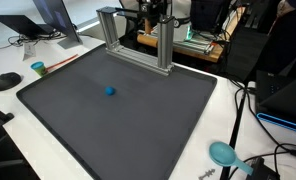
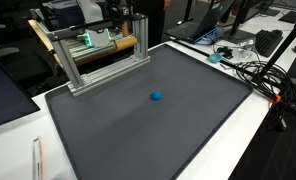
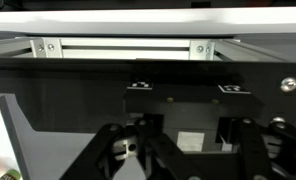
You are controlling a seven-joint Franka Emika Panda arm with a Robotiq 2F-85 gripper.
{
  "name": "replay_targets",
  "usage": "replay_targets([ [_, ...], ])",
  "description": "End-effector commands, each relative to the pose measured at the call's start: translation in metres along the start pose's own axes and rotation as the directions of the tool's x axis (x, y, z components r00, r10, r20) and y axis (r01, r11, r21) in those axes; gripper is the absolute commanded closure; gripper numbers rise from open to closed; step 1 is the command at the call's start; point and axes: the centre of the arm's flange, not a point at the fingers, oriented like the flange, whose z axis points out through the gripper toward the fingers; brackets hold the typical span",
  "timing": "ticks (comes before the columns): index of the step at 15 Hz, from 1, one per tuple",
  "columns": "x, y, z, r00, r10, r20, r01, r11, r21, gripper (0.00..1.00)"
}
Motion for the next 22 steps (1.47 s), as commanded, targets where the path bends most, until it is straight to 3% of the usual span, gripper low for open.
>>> replay_targets([
  [1, -0.006, -0.003, -0.005, 1.0, 0.016, 0.0, -0.016, 1.0, -0.009, 0.68],
  [8, -0.004, -0.005, -0.005, 1.0, 0.019, 0.018, -0.018, 1.0, -0.015, 0.71],
  [9, -0.005, -0.005, -0.004, 0.999, 0.026, 0.027, -0.026, 1.0, -0.006, 0.21],
  [11, -0.008, -0.008, -0.002, 0.998, 0.045, 0.04, -0.045, 0.999, -0.006, 0.13],
  [12, -0.01, -0.009, -0.001, 0.998, 0.052, 0.034, -0.052, 0.999, -0.001, 0.27],
  [13, -0.012, -0.01, -0.001, 0.998, 0.055, 0.029, -0.055, 0.998, 0.004, 0.51],
  [15, -0.015, -0.01, -0.001, 0.998, 0.065, 0.02, -0.065, 0.998, 0.012, 0.55],
  [18, -0.015, -0.01, -0.002, 0.997, 0.082, 0.009, -0.082, 0.996, 0.014, 0.77],
  [22, -0.011, -0.008, -0.001, 0.995, 0.095, -0.002, -0.095, 0.995, 0.015, 0.78],
])
